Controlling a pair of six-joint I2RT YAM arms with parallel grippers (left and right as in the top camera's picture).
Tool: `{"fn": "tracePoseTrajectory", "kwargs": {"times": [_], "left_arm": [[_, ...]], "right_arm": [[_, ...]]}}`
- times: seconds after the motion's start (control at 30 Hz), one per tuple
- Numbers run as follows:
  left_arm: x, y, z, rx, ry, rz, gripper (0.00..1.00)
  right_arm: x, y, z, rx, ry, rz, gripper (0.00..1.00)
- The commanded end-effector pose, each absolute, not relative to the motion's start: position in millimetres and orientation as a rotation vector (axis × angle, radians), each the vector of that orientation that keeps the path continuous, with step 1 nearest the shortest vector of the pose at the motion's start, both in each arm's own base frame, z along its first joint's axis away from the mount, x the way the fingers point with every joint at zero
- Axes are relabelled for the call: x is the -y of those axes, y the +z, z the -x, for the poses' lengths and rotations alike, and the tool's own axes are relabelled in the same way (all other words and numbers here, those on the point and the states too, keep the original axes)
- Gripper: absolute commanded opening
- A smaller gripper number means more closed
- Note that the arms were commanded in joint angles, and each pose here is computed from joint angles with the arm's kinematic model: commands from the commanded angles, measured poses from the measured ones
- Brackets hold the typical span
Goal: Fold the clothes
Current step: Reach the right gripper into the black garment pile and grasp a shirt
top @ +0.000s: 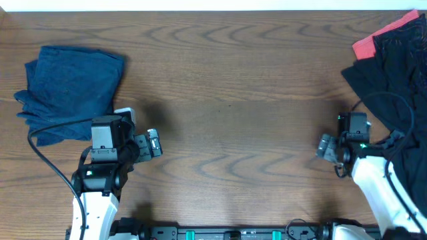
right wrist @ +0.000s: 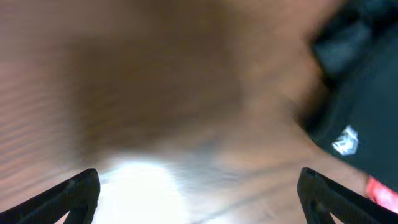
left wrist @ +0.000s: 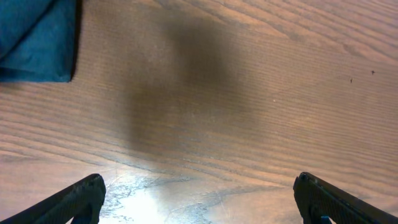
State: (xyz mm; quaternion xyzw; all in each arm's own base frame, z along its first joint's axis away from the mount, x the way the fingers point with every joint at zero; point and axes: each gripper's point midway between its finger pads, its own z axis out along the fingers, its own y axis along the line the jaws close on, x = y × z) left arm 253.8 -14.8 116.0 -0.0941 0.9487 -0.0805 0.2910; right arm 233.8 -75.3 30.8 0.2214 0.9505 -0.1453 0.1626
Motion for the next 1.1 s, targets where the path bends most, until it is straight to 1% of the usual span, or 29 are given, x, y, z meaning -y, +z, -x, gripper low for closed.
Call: {"fn": "tracePoseTrajectory", "kwargs": {"times": [0.0,0.2,0.37,0.5,0.63,0.77,0.83,0.87,0.97,1.03,1.07], "left_arm": [[17,128,-259,-2.499,-0.244,0.271,0.98],[17,128,-259,-2.5,-0.245,0.272,0.98],[17,128,-259,-2.5,-0.245,0.271,0.98],[17,129,-261,-2.49,-0.246,0.269,0.98],[17,129,-261,-2.488,-0.246,0.269,0.98],[17,129,-261,-2.488,-0.246,0.269,0.98],[17,129,-261,-2.489,-0.245,0.269,0.98],[17,129,-261,-2.489,-0.245,0.269,0.98],[17,129,-261,-2.488,-0.245,0.269,0.98],[17,129,-261,-2.488,-0.245,0.269,0.98],[17,129,-261,-2.488,-0.245,0.269,0.98]], "right_arm": [[116,38,-227,-2.578,-0.607,-0.9,0.99],[148,42,-224,-2.474,-0.63,-1.062,0.99],[166,39,-210,-2.441,-0.656,-1.174,0.93],[174,29,-199,-2.447,-0.675,-1.235,0.94],[177,17,-197,-2.469,-0.684,-1.256,0.93],[173,3,-197,-2.517,-0.664,-1.261,0.88],[172,-4,-195,-2.543,-0.671,-1.264,0.83],[172,-6,-194,-2.551,-0.673,-1.265,0.77],[171,-11,-192,-2.569,-0.677,-1.267,0.57],[171,-11,-193,-2.568,-0.677,-1.266,0.41],[171,-11,-194,-2.563,-0.675,-1.266,0.31]]}}
